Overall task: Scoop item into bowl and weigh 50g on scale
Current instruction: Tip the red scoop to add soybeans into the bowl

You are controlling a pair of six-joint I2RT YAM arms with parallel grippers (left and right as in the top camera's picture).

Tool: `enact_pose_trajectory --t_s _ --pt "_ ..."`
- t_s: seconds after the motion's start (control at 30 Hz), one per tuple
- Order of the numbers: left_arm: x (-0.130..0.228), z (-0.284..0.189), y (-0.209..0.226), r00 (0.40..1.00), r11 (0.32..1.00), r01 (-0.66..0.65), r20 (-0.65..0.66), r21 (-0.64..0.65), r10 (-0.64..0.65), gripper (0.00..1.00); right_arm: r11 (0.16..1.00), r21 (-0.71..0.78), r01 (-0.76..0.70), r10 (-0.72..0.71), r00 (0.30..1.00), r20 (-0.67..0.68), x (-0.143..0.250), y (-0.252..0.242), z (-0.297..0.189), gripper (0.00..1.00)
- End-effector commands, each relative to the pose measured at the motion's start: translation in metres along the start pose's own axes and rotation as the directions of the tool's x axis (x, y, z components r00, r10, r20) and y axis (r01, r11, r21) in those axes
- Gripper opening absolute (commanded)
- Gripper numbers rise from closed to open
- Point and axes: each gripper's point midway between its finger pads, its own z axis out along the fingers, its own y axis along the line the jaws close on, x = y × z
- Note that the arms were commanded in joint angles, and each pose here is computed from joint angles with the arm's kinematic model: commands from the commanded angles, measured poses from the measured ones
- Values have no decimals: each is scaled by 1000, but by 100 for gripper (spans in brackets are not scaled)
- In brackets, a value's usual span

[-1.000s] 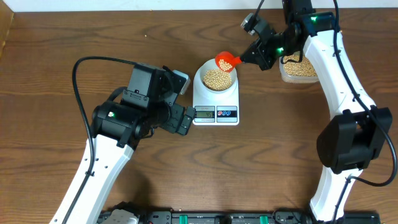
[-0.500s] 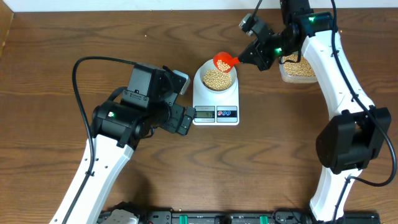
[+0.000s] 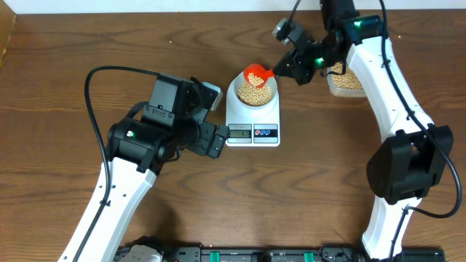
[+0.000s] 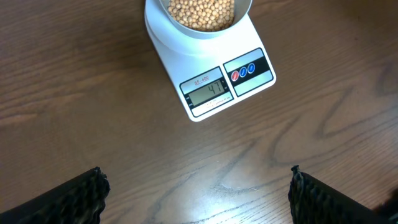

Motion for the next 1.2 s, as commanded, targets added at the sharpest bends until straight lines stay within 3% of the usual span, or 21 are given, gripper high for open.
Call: enact_pose_trajectory --t_s 0.0,0.73,1.17 --pt "2 2 0 1000 1000 -4 -11 10 4 95 998 19 56 -56 998 7 -10 4 1 1" --pt "2 2 0 1000 1000 -4 -11 10 4 95 973 158 170 -163 985 -60 -13 -16 6 1" --pt "2 2 0 1000 1000 -4 -11 10 4 95 964 144 222 -212 974 -81 -11 -11 9 1"
